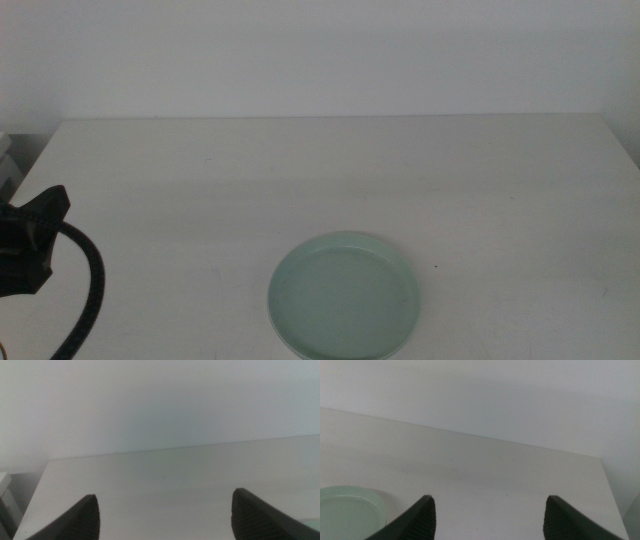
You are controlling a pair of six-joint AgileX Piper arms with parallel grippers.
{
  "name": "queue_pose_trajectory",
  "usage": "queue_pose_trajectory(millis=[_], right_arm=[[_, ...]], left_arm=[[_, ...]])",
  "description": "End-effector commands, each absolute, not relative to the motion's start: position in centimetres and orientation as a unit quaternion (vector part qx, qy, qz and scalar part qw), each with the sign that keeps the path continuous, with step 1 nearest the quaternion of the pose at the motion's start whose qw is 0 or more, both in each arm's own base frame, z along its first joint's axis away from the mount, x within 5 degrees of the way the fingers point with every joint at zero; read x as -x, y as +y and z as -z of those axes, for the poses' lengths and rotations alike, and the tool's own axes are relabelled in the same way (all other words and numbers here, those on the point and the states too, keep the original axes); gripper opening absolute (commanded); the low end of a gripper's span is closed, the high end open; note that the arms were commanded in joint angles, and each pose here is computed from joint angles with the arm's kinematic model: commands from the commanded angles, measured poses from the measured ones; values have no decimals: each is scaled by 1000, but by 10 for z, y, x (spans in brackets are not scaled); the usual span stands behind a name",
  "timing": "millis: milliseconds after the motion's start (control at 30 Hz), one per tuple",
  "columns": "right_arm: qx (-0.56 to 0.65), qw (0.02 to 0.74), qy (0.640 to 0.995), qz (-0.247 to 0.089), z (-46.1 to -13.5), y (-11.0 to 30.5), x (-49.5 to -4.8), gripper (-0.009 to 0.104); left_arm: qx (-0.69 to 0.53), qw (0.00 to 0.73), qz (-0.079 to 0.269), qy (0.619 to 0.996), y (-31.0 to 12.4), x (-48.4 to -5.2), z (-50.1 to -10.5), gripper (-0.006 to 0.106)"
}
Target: Stack the three bowls on top of each other.
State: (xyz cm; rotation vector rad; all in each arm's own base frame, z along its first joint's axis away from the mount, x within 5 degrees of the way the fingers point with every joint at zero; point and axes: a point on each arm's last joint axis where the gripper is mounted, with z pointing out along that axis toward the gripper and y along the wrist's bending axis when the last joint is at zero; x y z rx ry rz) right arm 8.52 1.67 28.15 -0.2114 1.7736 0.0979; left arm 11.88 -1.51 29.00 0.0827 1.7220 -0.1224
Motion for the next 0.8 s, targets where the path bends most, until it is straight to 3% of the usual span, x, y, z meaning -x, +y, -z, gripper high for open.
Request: queue_pose_trajectory(millis=[0, 200, 400, 500, 767], right_arm=[[82, 654, 751, -22, -293, 13, -87, 55], [42, 685, 728, 9, -293, 5, -70, 55], [6, 719, 694, 13, -296, 0, -63, 55], [-6, 720, 694, -3, -296, 1, -63, 55], [-2, 715, 699, 0, -284, 1, -60, 55]], left_arm=[[-22, 688, 54, 723, -13, -120, -306, 88], [-22, 688, 54, 723, -13, -120, -306, 88], [-22, 688, 54, 723, -13, -120, -306, 88], [-22, 688, 54, 723, -13, -120, -306, 88], [-23, 695, 55, 717, -13, -113, -305, 88]])
